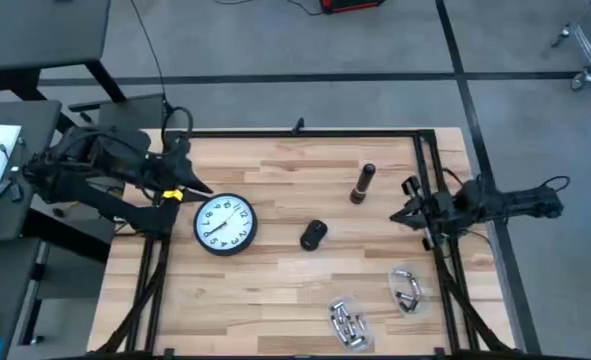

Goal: Insert battery
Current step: Return to Home Position

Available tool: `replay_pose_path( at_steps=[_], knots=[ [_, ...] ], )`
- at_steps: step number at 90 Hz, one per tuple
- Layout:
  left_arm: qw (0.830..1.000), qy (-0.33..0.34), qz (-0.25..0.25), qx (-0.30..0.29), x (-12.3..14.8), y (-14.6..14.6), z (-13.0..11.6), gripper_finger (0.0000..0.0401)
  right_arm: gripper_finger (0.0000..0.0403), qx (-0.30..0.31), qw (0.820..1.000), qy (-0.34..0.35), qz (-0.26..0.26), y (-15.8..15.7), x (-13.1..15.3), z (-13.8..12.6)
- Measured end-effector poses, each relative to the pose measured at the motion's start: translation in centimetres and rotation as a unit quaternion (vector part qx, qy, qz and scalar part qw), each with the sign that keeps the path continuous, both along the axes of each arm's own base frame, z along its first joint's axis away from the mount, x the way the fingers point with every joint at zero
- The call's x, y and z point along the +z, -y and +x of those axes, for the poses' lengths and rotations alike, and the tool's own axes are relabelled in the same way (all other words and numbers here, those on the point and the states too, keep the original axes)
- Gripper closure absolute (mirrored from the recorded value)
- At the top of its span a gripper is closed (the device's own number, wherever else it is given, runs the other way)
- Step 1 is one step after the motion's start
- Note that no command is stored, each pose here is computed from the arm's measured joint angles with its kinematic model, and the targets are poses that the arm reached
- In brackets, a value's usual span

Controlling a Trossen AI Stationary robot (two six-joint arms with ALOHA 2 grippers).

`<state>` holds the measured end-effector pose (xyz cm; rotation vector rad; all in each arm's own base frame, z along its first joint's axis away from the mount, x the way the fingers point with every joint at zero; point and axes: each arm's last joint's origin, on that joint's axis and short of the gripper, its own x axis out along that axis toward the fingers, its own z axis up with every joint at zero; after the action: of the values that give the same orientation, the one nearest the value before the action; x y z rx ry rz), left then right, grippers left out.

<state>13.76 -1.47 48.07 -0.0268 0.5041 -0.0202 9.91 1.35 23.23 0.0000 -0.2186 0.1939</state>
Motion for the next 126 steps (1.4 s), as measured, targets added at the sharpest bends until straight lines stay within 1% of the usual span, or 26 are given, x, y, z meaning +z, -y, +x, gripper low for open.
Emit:
replay_pose_path(
  at_steps=[7, 19, 29, 38, 48, 55, 60, 64, 69, 82, 98, 106, 111, 118, 126],
  knots=[
    [1.000, 0.000, -0.002, 0.002, 0.0, 0.0, 0.0, 0.0349, 0.0400, -0.008, 1.000, -0.019, -0.001, 0.2, -1.5, 0.1],
    [1.000, -0.001, -0.022, 0.013, 0.0, 0.0, 0.0, 0.0349, 0.0400, -0.019, 1.000, -0.021, -0.002, 0.4, -3.0, 0.1],
    [0.999, -0.001, -0.033, 0.019, 0.0, 0.0, 0.0, 0.0349, 0.0400, -0.041, 0.998, -0.039, 0.013, 0.7, -4.6, 0.3],
    [0.999, 0.000, -0.035, 0.020, 0.0, 0.0, 0.0, 0.0349, 0.0400, -0.068, 0.996, -0.053, 0.031, 1.1, -5.3, 0.4],
    [0.999, 0.000, -0.036, 0.021, 0.0, 0.0, 0.0, 0.0349, 0.0400, -0.081, 0.993, -0.078, 0.029, 1.3, -5.8, 0.4],
    [0.999, 0.001, -0.036, 0.021, 0.0, 0.0, 0.0, 0.0349, 0.0400, -0.117, 0.987, -0.096, 0.044, 1.6, -6.2, 0.4],
    [0.999, 0.002, -0.036, 0.021, 0.0, 0.0, 0.0, 0.0349, 0.0400, -0.145, 0.980, -0.125, 0.052, 1.8, -6.8, 0.4],
    [0.999, 0.002, -0.036, 0.021, 0.0, 0.0, 0.0, 0.0349, 0.0400, -0.154, 0.977, -0.135, 0.056, 1.8, -7.0, 0.4],
    [0.999, 0.002, -0.036, 0.021, 0.1, 0.0, 0.0, 0.0349, 0.0400, -0.152, 0.977, -0.138, 0.058, 1.9, -7.1, 0.4],
    [0.999, 0.013, -0.033, 0.019, 0.3, 0.0, -0.1, 0.0349, 0.0400, -0.110, 0.983, -0.143, 0.039, 1.6, -7.2, 0.3],
    [0.999, 0.039, -0.018, 0.009, 0.8, -0.1, -0.8, 0.0349, 0.0400, -0.102, 0.986, -0.130, 0.014, 1.5, -7.0, 0.2],
    [0.999, 0.043, -0.015, 0.007, 0.8, -0.1, -1.0, 0.0349, 0.0400, -0.099, 0.987, -0.125, 0.014, 1.5, -6.9, 0.1],
    [0.999, 0.047, -0.014, 0.006, 0.9, -0.2, -1.4, 0.0349, 0.0400, -0.099, 0.987, -0.123, 0.019, 1.5, -6.9, 0.1],
    [0.998, 0.054, -0.014, 0.006, 1.1, -0.2, -1.8, 0.0349, 0.0400, -0.100, 0.985, -0.130, 0.047, 1.5, -7.0, 0.1],
    [0.998, 0.064, -0.015, 0.006, 1.3, -0.3, -2.2, 0.0349, 0.0400, -0.100, 0.984, -0.135, 0.063, 1.6, -7.0, 0.2]
  ],
)
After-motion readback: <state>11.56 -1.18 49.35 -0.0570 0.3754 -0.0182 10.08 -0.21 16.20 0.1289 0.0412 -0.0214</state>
